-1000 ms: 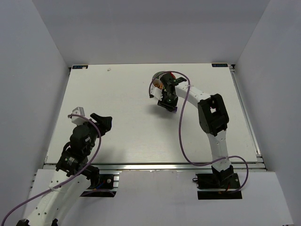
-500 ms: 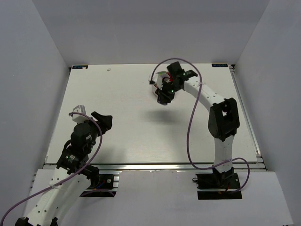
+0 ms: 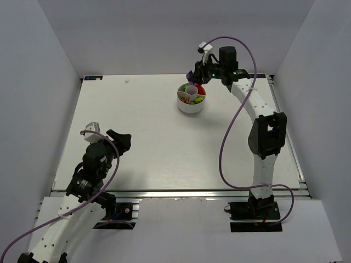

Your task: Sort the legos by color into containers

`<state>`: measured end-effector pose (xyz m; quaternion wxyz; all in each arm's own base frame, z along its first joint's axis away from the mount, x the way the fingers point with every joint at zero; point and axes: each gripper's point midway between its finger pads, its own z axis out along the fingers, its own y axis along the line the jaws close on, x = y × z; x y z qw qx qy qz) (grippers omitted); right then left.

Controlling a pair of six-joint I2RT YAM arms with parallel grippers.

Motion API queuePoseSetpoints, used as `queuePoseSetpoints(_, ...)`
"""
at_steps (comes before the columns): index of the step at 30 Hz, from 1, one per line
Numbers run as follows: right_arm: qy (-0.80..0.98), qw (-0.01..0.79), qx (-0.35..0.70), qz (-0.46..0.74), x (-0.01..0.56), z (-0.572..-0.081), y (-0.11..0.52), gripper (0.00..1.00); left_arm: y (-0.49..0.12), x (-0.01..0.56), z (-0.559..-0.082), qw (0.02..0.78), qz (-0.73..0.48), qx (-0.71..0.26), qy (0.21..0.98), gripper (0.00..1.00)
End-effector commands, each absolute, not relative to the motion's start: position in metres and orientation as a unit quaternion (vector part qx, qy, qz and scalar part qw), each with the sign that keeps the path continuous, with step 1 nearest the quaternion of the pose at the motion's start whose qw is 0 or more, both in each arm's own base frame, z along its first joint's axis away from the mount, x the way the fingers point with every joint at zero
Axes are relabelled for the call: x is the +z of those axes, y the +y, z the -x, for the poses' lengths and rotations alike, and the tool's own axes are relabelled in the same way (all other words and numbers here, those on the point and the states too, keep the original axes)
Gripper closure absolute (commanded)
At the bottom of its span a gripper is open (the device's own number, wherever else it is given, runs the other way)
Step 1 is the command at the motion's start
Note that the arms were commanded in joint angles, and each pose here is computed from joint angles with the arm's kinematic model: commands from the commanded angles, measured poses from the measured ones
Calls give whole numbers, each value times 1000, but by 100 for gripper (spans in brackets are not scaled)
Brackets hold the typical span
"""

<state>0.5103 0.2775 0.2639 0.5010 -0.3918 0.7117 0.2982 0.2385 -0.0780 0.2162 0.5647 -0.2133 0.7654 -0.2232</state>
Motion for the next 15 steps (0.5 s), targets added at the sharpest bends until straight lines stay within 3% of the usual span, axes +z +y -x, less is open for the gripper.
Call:
queuePoseSetpoints(1, 700, 534, 318, 351, 282, -530, 289, 100, -78, 239, -240, 583, 213, -235, 748, 29)
queuePoseSetpoints(15, 746, 504, 292, 322, 220, -554, 276, 100, -88, 238, -251, 577, 204, -243, 753, 29)
